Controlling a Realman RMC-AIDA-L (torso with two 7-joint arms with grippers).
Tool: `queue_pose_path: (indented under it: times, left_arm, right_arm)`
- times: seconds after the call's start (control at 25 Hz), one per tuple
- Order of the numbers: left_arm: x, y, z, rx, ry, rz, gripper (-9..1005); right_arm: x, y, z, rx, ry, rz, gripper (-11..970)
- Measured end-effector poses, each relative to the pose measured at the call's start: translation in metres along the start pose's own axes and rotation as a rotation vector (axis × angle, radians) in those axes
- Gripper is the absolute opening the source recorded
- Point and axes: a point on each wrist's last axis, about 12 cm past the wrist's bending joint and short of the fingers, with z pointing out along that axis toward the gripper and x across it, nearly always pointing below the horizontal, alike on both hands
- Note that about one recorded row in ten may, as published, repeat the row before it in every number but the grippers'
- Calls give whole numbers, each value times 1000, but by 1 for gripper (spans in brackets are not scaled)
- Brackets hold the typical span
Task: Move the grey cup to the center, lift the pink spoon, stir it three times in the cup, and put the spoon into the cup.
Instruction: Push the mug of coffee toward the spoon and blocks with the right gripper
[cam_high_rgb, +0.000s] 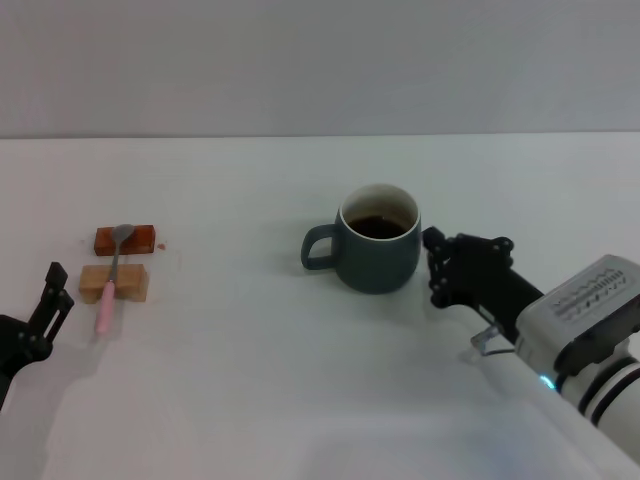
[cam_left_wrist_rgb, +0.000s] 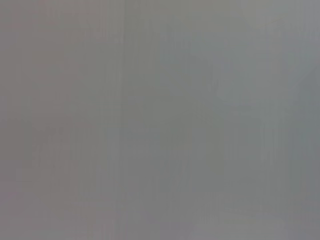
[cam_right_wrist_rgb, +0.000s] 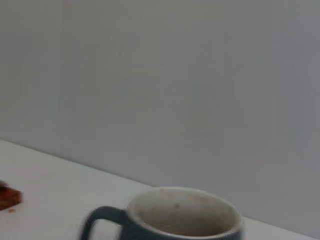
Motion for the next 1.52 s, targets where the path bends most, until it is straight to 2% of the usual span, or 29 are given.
queue_pose_path:
  times: [0.28, 0.48, 1.0, 1.52]
  left_arm:
    - [0, -1, 0, 5, 3, 0, 846]
    - [0, -1, 0, 8, 1, 0, 846]
    - [-1, -1, 2, 14, -4, 3, 845]
    - [-2, 0, 7, 23, -10, 11, 845]
  right_arm:
    - [0, -25, 0, 115, 7, 19, -1]
    - [-2, -31, 6, 132, 24, 19, -1]
    - [-13, -22, 29, 73, 72, 8, -2]
    - [-19, -9, 38, 20, 85, 11, -2]
